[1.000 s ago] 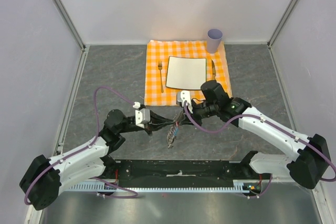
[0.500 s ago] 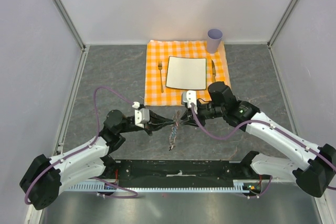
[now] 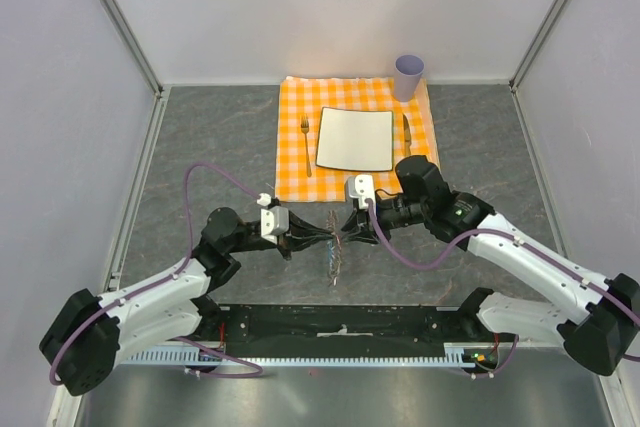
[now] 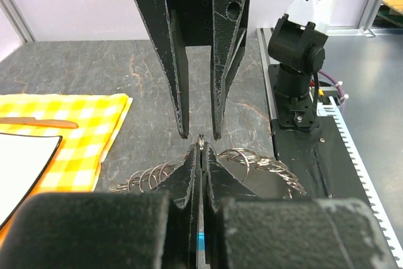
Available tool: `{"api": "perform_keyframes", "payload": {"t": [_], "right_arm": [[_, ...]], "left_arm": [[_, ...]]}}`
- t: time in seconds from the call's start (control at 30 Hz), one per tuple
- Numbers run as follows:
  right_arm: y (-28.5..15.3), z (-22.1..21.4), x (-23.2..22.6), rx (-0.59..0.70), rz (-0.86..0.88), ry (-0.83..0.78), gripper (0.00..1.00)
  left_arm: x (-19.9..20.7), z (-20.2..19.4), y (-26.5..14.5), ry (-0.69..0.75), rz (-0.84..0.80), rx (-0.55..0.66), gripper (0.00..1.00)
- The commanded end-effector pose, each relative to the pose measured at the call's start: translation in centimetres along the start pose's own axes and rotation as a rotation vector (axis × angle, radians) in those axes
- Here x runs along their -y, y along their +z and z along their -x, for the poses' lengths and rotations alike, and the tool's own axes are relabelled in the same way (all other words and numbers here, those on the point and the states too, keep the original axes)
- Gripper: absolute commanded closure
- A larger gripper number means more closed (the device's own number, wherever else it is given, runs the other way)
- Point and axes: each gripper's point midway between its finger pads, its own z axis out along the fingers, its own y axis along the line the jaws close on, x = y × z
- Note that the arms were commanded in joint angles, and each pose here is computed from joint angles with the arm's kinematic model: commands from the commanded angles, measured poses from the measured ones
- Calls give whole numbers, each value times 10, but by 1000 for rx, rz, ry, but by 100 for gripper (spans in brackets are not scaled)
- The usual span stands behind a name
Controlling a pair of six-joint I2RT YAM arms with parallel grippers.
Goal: Put the keys on the keyring
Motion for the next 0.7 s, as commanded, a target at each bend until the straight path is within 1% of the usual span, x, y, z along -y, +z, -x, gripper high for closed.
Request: {"api": "perform_keyframes", "payload": {"t": [0.0,0.17,0.33,0.47,0.53,0.67], "right_arm": [[4,11,0,39,35,-43,68],[5,10,0,36,44,-31,73],[7,9,-2,36,57,-26,82],[7,12,-4,46,74,-28,87],[7,12,-4,48,72,-30,99],[8,6,-4,34,66,-13,100]], "left_arm": [[1,32,6,57,-33,83,98],[2,33,5,53,-35,92,98],[3,34,5,50,-40,95,98],[5,33,5,41,-49,97,98],[5,34,5,43,-49,100,98],[1,39,2,56,-9,124,98]]}}
